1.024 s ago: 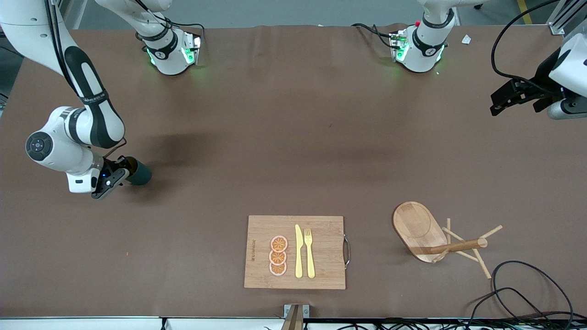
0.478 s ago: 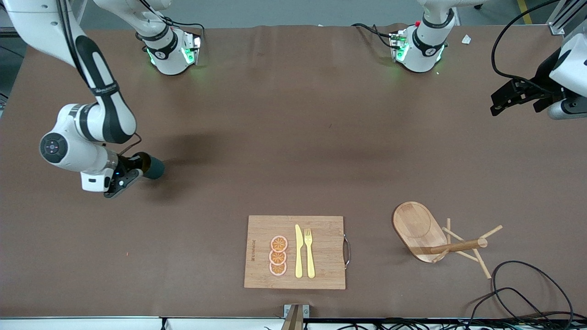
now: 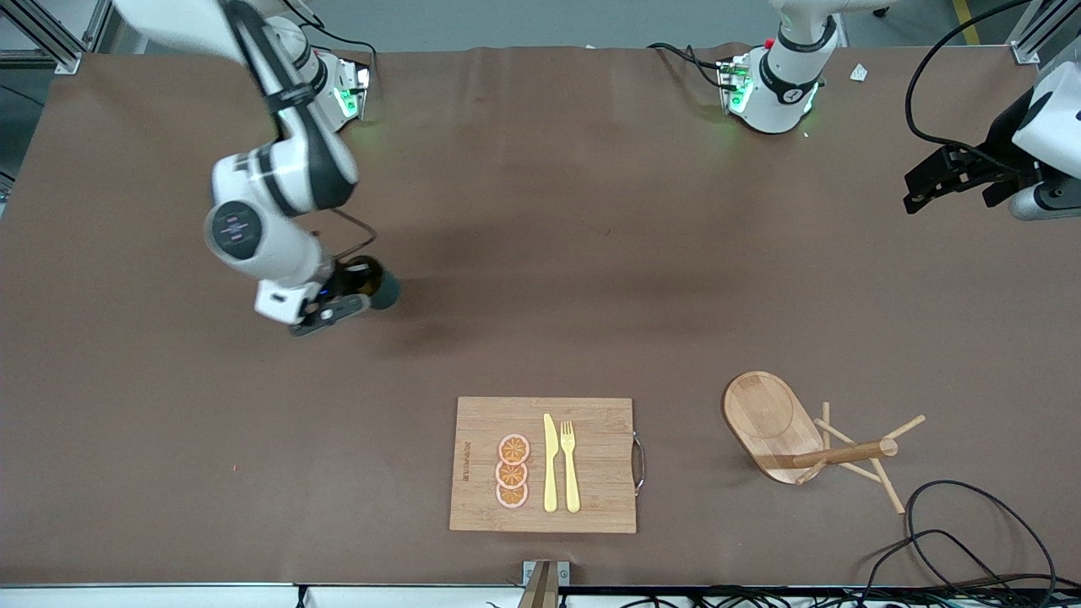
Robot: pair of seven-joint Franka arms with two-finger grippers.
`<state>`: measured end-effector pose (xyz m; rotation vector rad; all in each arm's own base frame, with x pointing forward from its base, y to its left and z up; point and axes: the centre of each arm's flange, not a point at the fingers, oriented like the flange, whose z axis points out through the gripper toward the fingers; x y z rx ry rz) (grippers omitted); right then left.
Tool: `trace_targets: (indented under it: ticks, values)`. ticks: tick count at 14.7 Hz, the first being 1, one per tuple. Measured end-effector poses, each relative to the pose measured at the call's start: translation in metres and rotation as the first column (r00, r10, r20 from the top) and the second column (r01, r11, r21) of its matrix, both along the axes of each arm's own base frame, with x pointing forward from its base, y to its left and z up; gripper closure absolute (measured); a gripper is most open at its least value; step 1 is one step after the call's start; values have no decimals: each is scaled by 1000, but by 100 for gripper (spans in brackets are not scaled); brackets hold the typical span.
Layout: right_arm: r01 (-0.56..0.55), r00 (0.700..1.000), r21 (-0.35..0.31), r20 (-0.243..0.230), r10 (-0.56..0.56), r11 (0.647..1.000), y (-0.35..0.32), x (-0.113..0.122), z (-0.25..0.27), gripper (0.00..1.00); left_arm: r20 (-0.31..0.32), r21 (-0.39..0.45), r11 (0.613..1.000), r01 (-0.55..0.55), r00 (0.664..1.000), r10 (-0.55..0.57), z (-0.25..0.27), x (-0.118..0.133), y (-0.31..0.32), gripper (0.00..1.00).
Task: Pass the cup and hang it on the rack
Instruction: 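Lift the teal mug with the right gripper and carry it toward the table middle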
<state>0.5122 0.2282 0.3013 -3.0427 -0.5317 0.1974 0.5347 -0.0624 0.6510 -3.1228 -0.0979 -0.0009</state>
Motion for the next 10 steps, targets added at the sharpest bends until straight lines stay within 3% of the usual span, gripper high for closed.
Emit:
trace_targets:
  ticks: [5,10]
  values:
    - [155,986,7,65,-155,988,142,-59,14,96,0,0,1000,-1,1000,1,0,0,1,0]
    - [232,969,7,82,-232,973,221,-85,-32,96,0,0,1000,-2,1000,2,0,0,1,0]
